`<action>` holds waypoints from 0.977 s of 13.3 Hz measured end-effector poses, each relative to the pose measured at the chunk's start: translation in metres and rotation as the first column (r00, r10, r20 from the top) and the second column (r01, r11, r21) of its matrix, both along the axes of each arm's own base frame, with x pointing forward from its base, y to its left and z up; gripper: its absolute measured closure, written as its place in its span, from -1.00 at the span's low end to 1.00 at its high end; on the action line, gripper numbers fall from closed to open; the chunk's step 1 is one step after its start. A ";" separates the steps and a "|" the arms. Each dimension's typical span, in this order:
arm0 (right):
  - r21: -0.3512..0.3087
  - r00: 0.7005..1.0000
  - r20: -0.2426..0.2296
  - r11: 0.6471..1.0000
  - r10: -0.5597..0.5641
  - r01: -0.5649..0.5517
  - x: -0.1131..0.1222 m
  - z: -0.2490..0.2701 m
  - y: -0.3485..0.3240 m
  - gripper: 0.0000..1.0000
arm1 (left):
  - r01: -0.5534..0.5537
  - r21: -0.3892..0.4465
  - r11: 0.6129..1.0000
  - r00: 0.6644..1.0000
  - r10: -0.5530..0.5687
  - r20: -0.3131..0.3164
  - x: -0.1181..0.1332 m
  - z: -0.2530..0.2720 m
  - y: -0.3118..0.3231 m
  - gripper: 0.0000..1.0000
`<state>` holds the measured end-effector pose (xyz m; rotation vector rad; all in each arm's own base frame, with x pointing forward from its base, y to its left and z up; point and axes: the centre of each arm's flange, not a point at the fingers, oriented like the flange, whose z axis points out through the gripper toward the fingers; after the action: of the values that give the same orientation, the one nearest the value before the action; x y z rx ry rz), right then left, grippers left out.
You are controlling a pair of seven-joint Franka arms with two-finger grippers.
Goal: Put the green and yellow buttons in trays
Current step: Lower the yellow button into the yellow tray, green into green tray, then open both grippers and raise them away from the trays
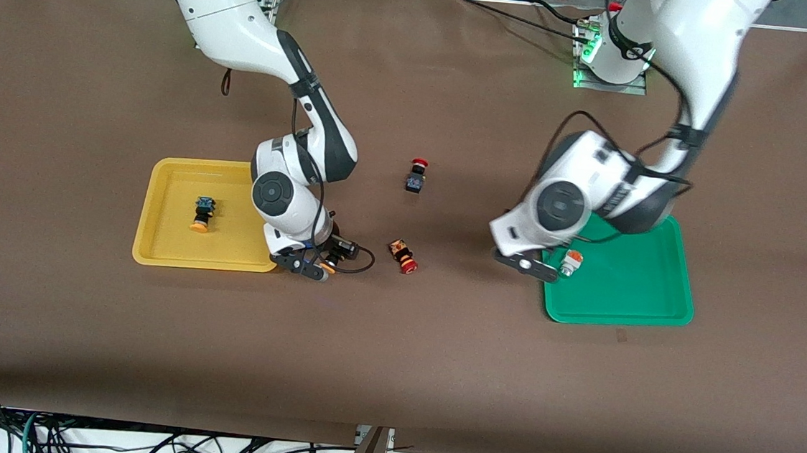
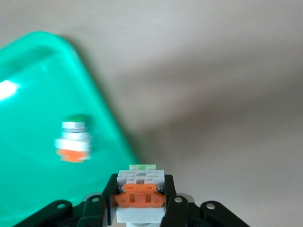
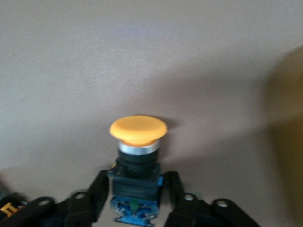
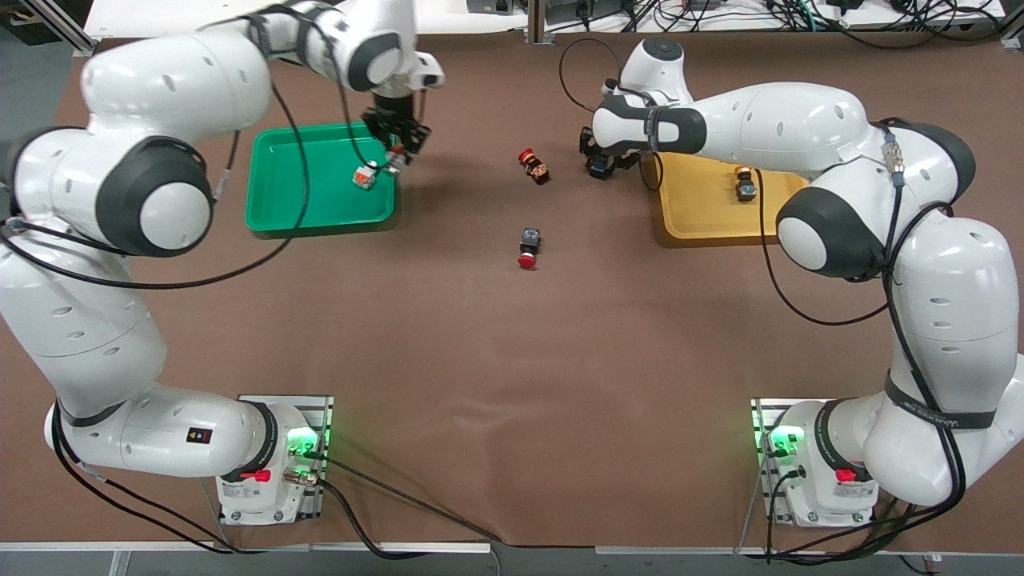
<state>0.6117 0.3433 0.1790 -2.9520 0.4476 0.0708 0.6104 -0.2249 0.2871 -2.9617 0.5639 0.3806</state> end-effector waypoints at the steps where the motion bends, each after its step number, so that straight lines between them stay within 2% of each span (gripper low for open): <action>1: -0.015 0.999 -0.029 1.000 0.026 -0.027 0.004 0.006 -0.012 0.18 | 0.045 0.013 0.999 0.999 -0.045 -0.002 0.013 -0.002 0.041 0.18; 4: -0.042 0.984 -0.136 0.992 0.111 -0.117 0.013 0.058 -0.056 0.18 | 0.139 0.046 0.989 0.990 -0.140 0.019 0.027 -0.035 0.120 0.18; 6: -0.060 0.969 -0.168 0.979 0.183 -0.196 0.017 0.087 -0.094 0.18 | 0.160 0.030 0.987 0.986 -0.161 0.047 0.023 -0.069 0.140 0.18; 8: -0.076 0.955 -0.196 0.967 0.223 -0.241 0.012 0.083 -0.134 0.18 | 0.181 0.004 0.984 0.982 -0.181 0.050 0.024 -0.088 0.161 0.18; 9: -0.079 0.951 -0.210 0.965 0.229 -0.250 0.005 0.070 -0.149 0.18 | 0.185 0.000 0.983 0.981 -0.185 0.054 0.025 -0.088 0.165 0.06; 12: -0.102 0.953 -0.184 0.960 0.239 -0.261 -0.019 0.023 -0.176 0.10 | 0.186 -0.009 0.982 0.980 -0.185 0.078 0.031 -0.062 0.153 -0.58; 13: -0.105 0.954 -0.177 0.959 0.242 -0.263 -0.023 0.020 -0.178 -0.09 | 0.176 -0.021 0.984 0.982 -0.174 0.079 0.032 -0.036 0.142 -0.80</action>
<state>0.5892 0.1657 0.1989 -3.1263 0.0908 0.3269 0.6423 -0.0833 0.2507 -2.9071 0.8191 0.2433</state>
